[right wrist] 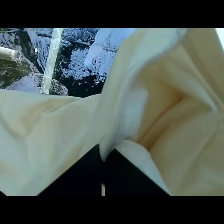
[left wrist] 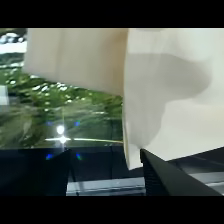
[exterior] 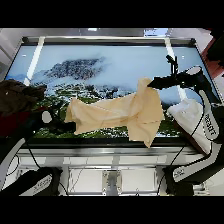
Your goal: Fold the shirts.
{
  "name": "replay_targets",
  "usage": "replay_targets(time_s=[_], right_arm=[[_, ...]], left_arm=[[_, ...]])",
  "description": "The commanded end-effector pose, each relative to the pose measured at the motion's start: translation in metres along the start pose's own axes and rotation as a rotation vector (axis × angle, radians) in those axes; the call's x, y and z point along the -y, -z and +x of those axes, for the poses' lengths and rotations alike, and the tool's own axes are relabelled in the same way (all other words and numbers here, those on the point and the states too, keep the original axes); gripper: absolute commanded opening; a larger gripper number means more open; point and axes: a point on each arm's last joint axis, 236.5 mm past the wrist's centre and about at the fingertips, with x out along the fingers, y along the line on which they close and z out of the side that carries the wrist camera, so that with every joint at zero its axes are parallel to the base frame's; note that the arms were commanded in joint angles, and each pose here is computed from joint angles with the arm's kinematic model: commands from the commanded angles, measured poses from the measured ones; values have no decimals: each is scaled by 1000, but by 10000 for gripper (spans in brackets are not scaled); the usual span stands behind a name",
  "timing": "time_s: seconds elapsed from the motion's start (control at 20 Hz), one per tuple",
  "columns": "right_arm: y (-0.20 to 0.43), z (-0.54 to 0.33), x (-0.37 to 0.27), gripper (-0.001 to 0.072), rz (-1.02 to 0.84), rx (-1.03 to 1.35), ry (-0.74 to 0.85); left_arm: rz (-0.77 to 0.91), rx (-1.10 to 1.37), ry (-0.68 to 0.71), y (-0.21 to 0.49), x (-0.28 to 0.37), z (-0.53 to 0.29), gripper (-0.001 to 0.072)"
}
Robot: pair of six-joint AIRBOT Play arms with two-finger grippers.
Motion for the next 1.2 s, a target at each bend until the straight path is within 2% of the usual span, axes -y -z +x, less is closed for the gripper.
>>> replay_targets(time_s=[0.0,0.3,0.35,0.4,0.45,0.65,0.75,0.95,1.15], right_arm=[[7,-1,-10,29,1,-34,-38],[13,-2,-15,29,3,-57,-60],[12,-2,-16,29,4,-54,-63],[11,-2,-18,29,8,-49,-71],[9,-2,-20,29,11,-43,-79],[3,-11,-27,27,9,-17,-79],[-4,-33,-37,27,-25,13,-46],[-13,-117,-89,27,-149,118,-8],[-16,-231,-158,26,-229,376,103]], left_arm=[[37,-21,85,1,18,14,464],[33,47,126,-15,28,13,461],[24,60,140,-19,31,12,390],[7,75,161,-22,36,11,168],[-4,90,178,-26,39,11,2],[23,128,238,-42,57,-6,7],[86,224,265,-74,74,-46,7],[211,590,313,-139,109,-201,6],[310,995,194,-133,101,-377,7]])
